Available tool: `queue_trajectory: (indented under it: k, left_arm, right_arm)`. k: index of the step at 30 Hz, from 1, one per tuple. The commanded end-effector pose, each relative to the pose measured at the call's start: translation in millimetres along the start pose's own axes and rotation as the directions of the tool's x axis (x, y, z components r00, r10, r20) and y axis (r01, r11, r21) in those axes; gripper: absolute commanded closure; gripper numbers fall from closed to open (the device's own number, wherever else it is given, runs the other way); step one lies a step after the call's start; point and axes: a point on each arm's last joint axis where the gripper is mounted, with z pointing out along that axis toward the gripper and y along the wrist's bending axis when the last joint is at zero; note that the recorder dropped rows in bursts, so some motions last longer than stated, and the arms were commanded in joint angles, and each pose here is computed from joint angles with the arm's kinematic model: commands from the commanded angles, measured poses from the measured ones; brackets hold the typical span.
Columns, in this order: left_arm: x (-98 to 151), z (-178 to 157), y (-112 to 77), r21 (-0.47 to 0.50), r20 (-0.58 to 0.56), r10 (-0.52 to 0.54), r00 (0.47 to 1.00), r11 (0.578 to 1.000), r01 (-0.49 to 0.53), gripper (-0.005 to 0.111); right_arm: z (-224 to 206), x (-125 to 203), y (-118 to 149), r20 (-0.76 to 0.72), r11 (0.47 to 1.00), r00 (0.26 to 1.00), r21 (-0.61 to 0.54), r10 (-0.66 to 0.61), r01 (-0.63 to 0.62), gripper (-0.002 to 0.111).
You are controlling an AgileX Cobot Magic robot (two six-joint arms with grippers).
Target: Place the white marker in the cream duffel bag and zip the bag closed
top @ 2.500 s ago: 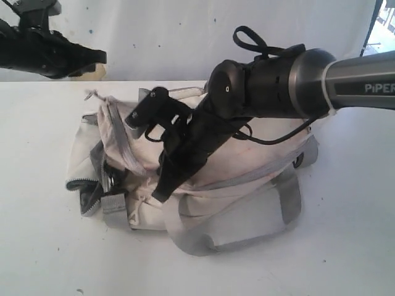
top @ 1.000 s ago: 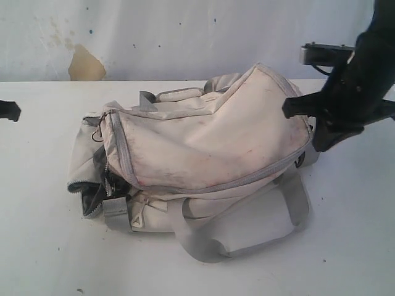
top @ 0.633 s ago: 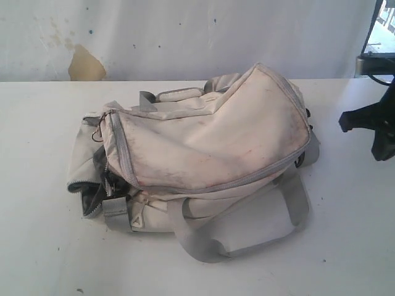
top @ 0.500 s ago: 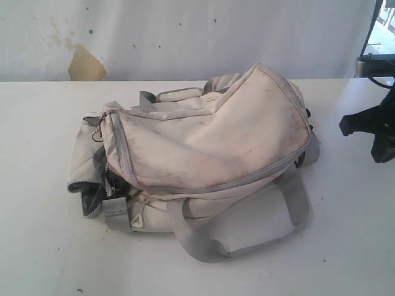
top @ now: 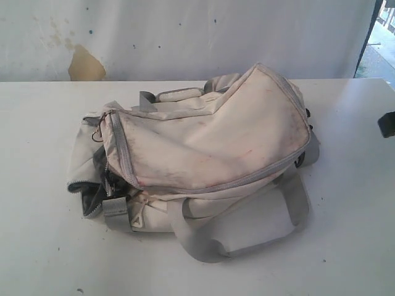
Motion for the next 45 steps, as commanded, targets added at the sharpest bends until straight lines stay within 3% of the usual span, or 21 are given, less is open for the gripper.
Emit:
queue_trajectory:
  k: [1,8,16,30,34,37,43,45]
  left_arm:
    - [25.0,-35.5,-2.9,-0.003,0.133,0.003,0.991,1.0,-0.003,0.107]
    - [86.5,-66.6,-7.2,-0.022,0.306,0.014,0.952,1.0,-0.008,0.107]
    - [135.3,-95.2,-9.5,-0.064,0.432,0.056,0.9,0.997,-0.032,0.107]
    - [212.5,-141.2,-13.5,-0.077,0.659,0.096,0.746,0.995,-0.06,0.107]
    - [215.7,-142.0,-12.0,-0.058,0.652,0.101,0.752,0.995,-0.084,0.107]
    - [215.6,-141.8,-7.9,-0.046,0.655,0.116,0.747,0.992,-0.114,0.107]
    - [214.2,-143.6,-5.6,-0.038,0.673,0.115,0.731,0.992,-0.121,0.107]
    - [213.8,-143.9,-5.6,0.006,0.677,0.049,0.734,0.997,-0.072,0.107]
  right_arm:
    - [-47.3,21.2,1.6,0.161,1.0,0.987,0.013,-0.003,0.0,0.108]
    - [-104.5,58.1,5.4,0.36,0.999,0.933,0.033,-0.009,-0.004,0.108]
    - [-144.9,99.3,9.1,0.536,0.998,0.844,0.058,-0.021,-0.012,0.108]
    - [-129.9,191.5,16.8,0.658,0.996,0.751,0.089,-0.057,-0.001,0.108]
    - [-132.5,216.9,17.4,0.718,0.993,0.692,0.113,-0.07,-0.017,0.108]
    - [-128.7,219.4,15.2,0.685,0.991,0.725,0.133,-0.072,-0.027,0.108]
    - [-129.0,218.2,15.1,0.696,0.991,0.715,0.13,-0.068,-0.032,0.108]
    - [-128.3,218.1,15.1,0.695,0.991,0.716,0.13,-0.068,-0.032,0.108]
